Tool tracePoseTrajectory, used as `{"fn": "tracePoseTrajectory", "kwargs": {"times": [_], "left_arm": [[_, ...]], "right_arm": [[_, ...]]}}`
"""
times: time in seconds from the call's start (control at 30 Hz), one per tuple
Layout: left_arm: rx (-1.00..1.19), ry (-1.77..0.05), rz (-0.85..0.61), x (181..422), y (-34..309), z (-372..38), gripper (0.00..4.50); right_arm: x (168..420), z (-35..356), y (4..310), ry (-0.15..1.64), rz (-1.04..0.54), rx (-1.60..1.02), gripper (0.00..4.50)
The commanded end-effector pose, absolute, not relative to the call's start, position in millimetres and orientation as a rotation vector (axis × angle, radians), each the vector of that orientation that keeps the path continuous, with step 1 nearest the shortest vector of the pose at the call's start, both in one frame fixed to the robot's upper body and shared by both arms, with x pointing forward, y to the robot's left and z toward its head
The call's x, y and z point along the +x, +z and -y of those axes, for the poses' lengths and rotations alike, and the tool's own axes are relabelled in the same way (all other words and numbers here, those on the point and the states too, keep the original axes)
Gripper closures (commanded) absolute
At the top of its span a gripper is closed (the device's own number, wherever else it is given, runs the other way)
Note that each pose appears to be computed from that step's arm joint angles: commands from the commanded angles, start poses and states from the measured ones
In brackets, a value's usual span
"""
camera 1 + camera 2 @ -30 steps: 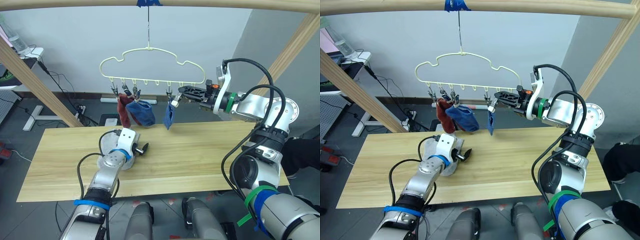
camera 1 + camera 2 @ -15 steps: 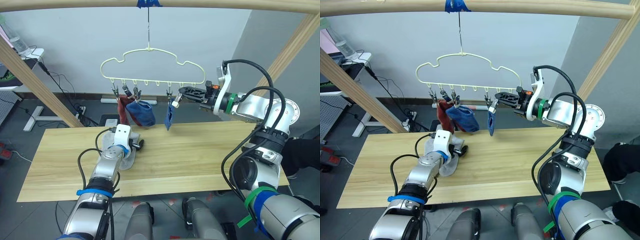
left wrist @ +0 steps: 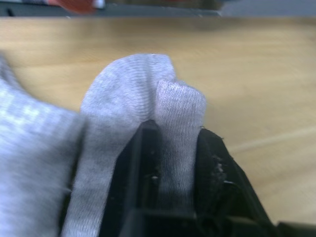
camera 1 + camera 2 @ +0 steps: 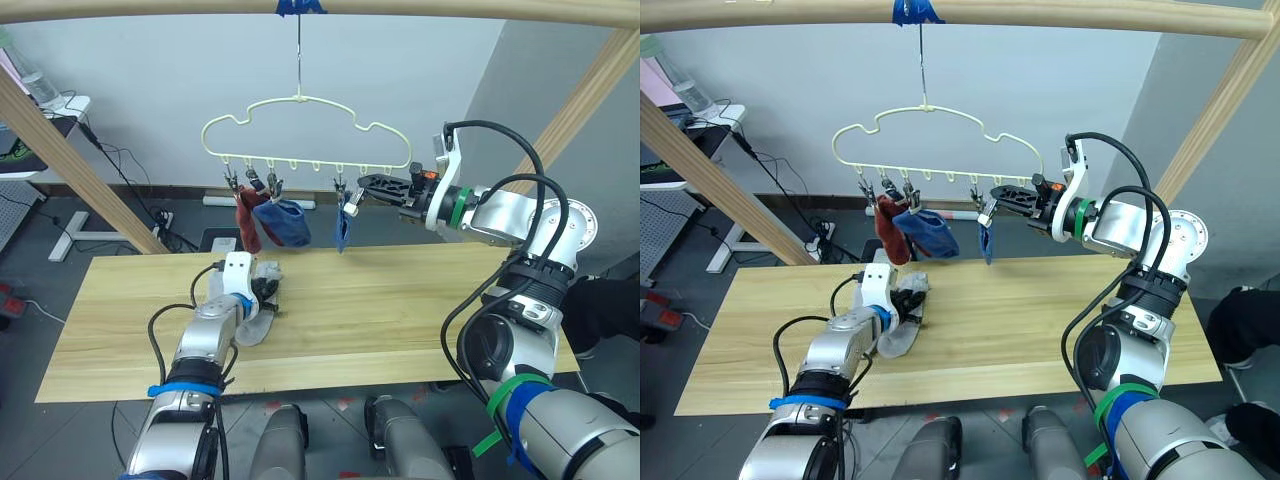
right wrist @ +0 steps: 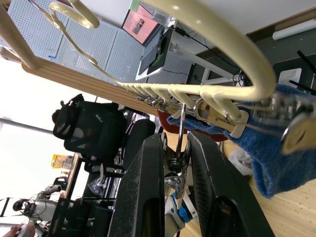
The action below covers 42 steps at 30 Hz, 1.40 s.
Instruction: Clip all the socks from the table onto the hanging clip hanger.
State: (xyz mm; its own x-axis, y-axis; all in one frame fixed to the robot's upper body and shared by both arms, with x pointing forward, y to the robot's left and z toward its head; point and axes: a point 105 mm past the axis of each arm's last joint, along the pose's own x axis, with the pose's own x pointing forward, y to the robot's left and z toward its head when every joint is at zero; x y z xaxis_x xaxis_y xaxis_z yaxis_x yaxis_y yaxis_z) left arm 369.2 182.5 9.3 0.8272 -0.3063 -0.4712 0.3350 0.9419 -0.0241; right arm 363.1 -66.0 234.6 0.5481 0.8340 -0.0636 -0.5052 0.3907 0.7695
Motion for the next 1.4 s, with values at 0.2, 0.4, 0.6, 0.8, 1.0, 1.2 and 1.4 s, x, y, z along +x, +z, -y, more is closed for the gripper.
{"fn": "tracePoseTrajectory", "kwargs": {"times": [0.2,0.4,0.6,0.8,1.0,1.2,1.4], "left_arm": [[0.194,-0.619,-0.359,334.1,57.0,-161.5,4.48],[0.170,-0.829,-0.153,307.6,109.9,-136.2,4.48],[0.331,-0.981,0.091,284.7,142.8,-122.7,4.48],[0.476,-0.928,0.247,290.2,151.6,-126.8,4.48],[0.495,-0.865,0.374,294.6,165.0,-123.8,4.48],[0.497,-0.823,0.432,299.1,169.2,-125.4,4.48],[0.501,-0.819,0.454,300.3,169.0,-124.8,4.48]], "right_arm": [[362.3,65.8,247.6,0.915,-0.451,0.768,3.83],[361.8,64.5,246.7,0.914,-0.454,0.785,3.83],[361.4,63.6,249.1,0.926,-0.451,0.806,3.83],[361.4,63.2,251.8,0.937,-0.451,0.834,3.83],[363.5,62.3,254.6,0.931,-0.460,0.894,3.83],[360.0,57.8,253.7,0.941,-0.475,0.895,3.83],[356.9,55.0,253.0,0.947,-0.481,0.893,3.83]]}}
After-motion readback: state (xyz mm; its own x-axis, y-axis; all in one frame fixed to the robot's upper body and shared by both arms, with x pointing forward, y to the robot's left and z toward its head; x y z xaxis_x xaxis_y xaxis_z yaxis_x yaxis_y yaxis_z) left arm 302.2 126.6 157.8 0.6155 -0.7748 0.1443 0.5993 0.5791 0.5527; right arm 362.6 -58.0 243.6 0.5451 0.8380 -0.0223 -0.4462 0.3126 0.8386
